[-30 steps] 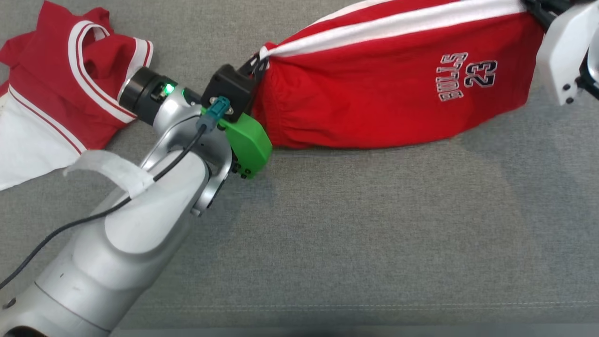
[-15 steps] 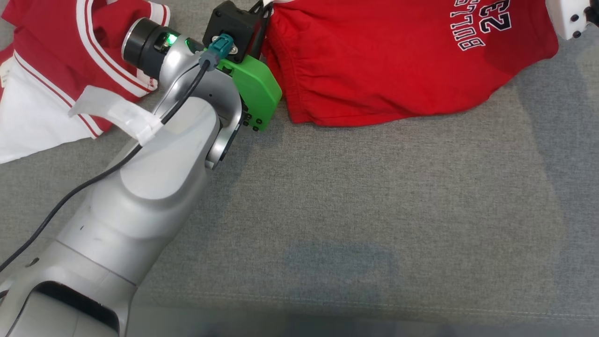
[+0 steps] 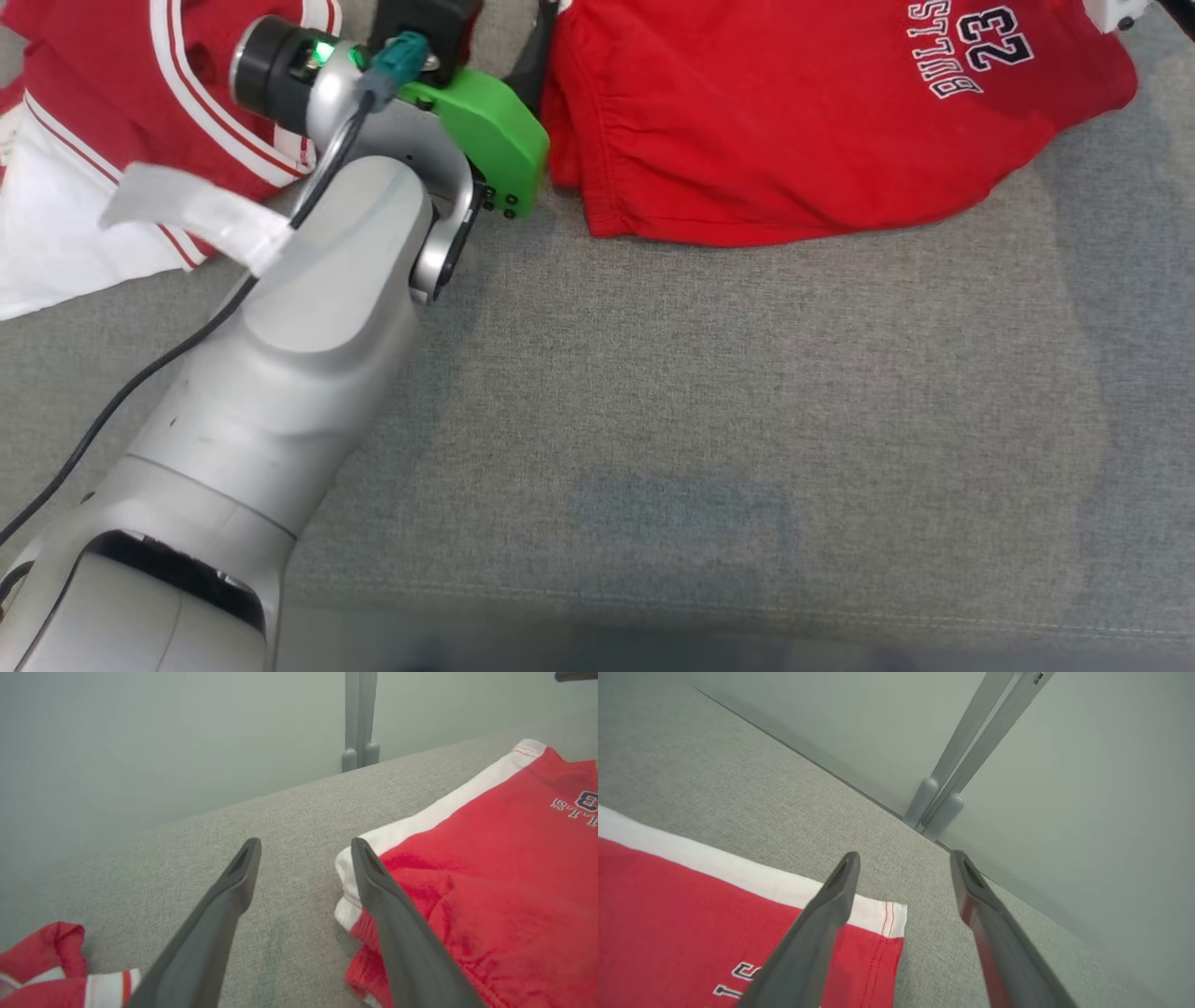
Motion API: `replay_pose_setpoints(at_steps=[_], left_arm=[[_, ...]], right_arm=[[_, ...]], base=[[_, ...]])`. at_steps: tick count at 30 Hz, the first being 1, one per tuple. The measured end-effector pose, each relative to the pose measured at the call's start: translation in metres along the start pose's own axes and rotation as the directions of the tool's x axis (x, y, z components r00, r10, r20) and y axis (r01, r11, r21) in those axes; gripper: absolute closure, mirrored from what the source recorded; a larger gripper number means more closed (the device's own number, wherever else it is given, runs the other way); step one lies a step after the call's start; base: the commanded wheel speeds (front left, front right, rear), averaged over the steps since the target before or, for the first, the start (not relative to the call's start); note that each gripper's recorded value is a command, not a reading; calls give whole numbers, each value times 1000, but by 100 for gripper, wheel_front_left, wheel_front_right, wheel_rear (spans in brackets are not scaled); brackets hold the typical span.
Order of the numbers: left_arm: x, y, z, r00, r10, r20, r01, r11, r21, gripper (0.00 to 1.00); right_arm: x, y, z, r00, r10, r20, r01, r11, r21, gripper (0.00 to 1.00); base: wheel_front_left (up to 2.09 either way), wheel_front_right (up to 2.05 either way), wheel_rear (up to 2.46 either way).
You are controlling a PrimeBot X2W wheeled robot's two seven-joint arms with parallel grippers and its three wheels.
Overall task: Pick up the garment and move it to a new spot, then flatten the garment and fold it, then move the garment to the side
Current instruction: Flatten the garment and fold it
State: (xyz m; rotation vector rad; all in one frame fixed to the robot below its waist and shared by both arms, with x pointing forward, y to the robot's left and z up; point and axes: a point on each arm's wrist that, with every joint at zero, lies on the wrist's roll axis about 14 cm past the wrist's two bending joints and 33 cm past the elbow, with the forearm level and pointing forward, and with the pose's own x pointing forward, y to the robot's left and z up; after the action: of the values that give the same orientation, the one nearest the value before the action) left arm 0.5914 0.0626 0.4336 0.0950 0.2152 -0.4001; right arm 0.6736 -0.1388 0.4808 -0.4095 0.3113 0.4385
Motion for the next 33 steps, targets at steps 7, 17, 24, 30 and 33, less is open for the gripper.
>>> replay_pose_setpoints(at_steps=[7,17,24,30,33], left_arm=[[-29,16,17,987,118,108,-104,986,-128,0],[-111,32,62,915,283,287,-213,944,-252,0],[-169,29,60,886,335,322,-247,926,-286,0],[-202,22,59,872,339,353,-259,931,-255,0],[-209,15,45,885,331,328,-258,934,-248,0]], right_arm=[[-22,15,-2,997,1,80,-3,1000,20,0],[-71,18,-30,987,-114,112,76,952,298,0],[-101,13,-47,976,-198,89,146,903,404,0],[-102,14,-53,970,-231,78,168,864,475,0],[-98,13,-65,968,-247,48,190,843,503,0]], base=[[0,0,0],[0,0,0],[0,0,0],[0,0,0],[0,0,0]])
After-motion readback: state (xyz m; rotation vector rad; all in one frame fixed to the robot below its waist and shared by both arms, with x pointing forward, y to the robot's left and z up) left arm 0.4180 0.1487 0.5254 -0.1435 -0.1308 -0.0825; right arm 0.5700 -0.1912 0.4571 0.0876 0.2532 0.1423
